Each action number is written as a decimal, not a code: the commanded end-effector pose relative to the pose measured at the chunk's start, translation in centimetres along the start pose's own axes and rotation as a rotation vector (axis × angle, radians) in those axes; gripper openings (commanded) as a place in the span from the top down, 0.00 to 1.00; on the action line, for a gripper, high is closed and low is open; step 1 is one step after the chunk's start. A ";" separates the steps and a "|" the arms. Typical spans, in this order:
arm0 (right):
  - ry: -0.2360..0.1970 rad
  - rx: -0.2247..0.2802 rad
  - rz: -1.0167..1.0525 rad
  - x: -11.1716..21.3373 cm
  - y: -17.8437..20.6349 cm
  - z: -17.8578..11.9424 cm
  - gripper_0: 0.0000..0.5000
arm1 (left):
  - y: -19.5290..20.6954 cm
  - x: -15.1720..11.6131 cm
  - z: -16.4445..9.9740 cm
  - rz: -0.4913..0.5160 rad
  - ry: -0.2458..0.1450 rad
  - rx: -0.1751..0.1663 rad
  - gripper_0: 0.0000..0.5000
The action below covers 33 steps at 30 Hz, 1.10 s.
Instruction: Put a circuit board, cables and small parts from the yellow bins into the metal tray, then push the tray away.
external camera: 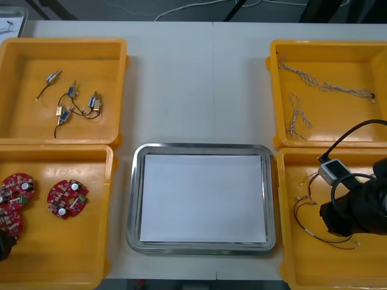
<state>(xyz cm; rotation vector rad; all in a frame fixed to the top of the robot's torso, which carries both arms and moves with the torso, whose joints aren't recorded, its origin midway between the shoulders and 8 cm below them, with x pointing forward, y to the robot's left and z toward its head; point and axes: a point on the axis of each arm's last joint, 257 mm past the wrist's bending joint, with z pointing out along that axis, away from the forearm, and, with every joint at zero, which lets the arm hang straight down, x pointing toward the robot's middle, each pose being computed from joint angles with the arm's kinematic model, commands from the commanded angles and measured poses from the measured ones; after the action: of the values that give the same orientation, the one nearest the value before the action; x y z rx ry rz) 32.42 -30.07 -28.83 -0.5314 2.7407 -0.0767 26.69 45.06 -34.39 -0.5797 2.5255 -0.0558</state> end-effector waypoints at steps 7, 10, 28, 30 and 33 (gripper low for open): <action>-0.055 0.022 0.045 -1.8 -0.4 -1.2 0.92 | 0.6 -1.9 -0.4 -0.034 -0.027 -0.024 0.15; -0.051 0.022 0.043 -1.6 -0.4 -1.1 0.40 | 0.6 -2.0 -0.4 -0.034 -0.029 -0.025 0.27; -0.086 0.062 0.086 -2.0 -3.5 -3.0 0.00 | 0.8 -1.9 -0.2 -0.061 -0.030 -0.043 1.00; -0.089 0.072 0.115 -1.9 -4.3 -3.5 0.00 | 0.9 -1.8 -0.2 -0.066 -0.028 -0.042 1.00; -0.090 0.081 0.155 -1.6 -5.2 -3.9 0.00 | 0.7 -1.8 -0.2 -0.072 -0.026 -0.040 1.00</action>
<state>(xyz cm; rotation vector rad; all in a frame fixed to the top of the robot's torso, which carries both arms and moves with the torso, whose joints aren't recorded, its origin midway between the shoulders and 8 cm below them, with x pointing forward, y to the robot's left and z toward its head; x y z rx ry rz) 33.56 -33.37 -26.44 -0.3650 2.7156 -0.1070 26.98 45.89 -34.29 -0.5922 2.5184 -0.0170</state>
